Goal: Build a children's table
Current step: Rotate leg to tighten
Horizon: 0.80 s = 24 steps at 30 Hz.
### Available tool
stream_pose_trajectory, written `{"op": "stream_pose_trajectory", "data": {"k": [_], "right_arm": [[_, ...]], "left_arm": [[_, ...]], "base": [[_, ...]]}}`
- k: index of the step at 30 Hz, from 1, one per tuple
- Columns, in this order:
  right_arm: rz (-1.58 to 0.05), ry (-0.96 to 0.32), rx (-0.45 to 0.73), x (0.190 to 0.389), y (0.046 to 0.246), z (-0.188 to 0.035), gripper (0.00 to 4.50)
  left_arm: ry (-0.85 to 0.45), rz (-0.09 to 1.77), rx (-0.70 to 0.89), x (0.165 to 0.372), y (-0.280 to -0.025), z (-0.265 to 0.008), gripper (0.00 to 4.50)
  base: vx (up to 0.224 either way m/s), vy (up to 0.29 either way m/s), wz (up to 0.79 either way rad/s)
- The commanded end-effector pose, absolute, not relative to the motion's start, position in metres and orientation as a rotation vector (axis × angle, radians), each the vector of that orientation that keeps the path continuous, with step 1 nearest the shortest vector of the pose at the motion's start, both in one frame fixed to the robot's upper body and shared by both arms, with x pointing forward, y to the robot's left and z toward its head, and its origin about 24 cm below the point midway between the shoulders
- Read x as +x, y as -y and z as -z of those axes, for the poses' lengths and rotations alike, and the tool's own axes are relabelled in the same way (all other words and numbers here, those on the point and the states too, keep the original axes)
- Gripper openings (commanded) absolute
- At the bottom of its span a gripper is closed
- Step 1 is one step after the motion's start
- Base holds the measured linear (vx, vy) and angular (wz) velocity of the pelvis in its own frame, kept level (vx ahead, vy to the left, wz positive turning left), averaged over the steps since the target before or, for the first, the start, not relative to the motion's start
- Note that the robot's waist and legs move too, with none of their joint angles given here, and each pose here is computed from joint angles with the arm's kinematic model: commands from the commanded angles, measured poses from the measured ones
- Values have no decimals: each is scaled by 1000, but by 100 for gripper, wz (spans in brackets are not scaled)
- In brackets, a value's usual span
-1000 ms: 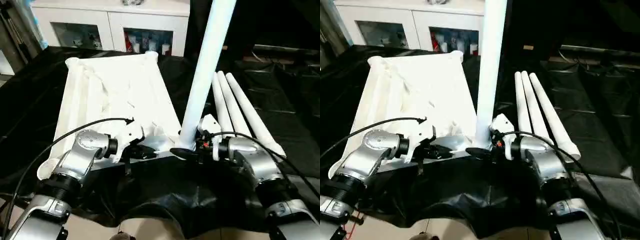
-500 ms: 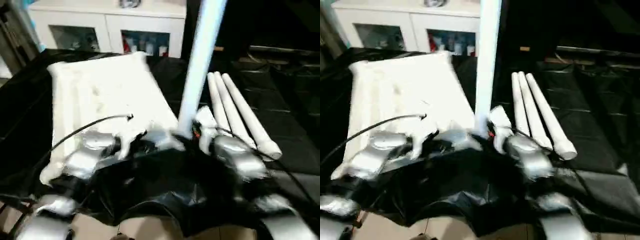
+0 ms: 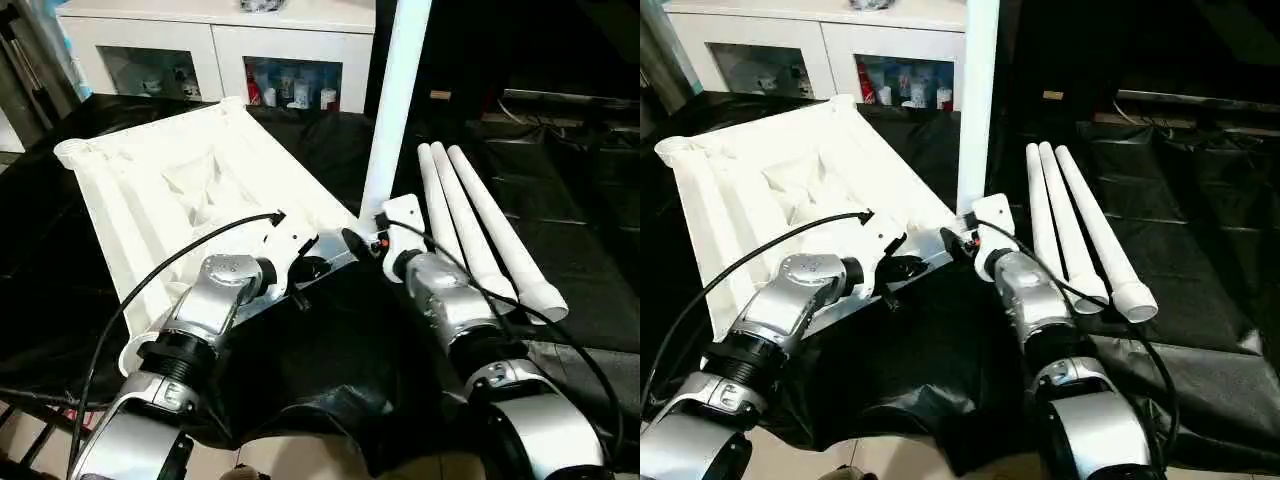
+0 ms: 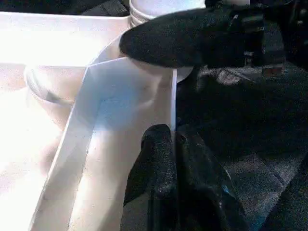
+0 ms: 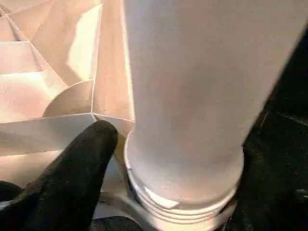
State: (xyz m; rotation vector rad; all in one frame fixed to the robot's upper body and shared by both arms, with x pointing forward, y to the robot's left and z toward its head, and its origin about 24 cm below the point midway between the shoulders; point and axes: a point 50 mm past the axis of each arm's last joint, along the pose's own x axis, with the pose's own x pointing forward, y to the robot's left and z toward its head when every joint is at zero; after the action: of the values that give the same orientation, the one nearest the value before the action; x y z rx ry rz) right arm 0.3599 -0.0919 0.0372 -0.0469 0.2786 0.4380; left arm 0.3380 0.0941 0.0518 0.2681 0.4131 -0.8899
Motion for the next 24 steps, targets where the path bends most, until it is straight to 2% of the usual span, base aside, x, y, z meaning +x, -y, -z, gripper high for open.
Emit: {"op": "stream_pose_trajectory", "data": {"k": [1, 2, 4, 8, 9, 13, 16, 19, 20, 21, 22, 24], "right_arm": [[-464, -316, -64, 355, 85, -29, 387], [-416, -294, -57, 357, 97, -32, 387], [-386, -275, -54, 356, 108, -35, 387], [-348, -266, -24, 354, 119, -37, 387], [-335, -262, -15, 352, 123, -38, 391], [-355, -231, -41, 342, 126, -43, 391], [-390, -233, -48, 338, 123, -44, 391], [-437, -240, -71, 333, 120, -46, 391], [-481, -256, -95, 329, 118, -46, 391], [-494, -262, -102, 328, 118, -46, 391], [-494, -262, -102, 328, 118, -46, 391], [-508, -267, -122, 325, 119, -49, 391]], "left_arm": [[-327, 896, 258, 343, -78, -64, 0], [-327, 863, 251, 347, -76, -64, 0], [-314, 848, 242, 349, -72, -66, 0], [-274, 840, 254, 351, -66, -68, 0], [-257, 840, 243, 352, -64, -69, 44], [-209, 869, 229, 350, -59, -74, 61], [-195, 847, 255, 350, -64, -75, 98], [-171, 767, 262, 353, -79, -78, 98], [-158, 605, 307, 358, -112, -86, 98], [-155, 554, 322, 359, -123, -88, 98], [-155, 554, 322, 359, -123, -88, 98], [-146, 426, 347, 358, -155, -99, 98]], "base": [[0, 0, 0], [0, 0, 0], [0, 0, 0], [0, 0, 0], [0, 0, 0], [0, 0, 0], [0, 0, 0], [0, 0, 0], [0, 0, 0], [0, 0, 0], [0, 0, 0], [0, 0, 0]]}}
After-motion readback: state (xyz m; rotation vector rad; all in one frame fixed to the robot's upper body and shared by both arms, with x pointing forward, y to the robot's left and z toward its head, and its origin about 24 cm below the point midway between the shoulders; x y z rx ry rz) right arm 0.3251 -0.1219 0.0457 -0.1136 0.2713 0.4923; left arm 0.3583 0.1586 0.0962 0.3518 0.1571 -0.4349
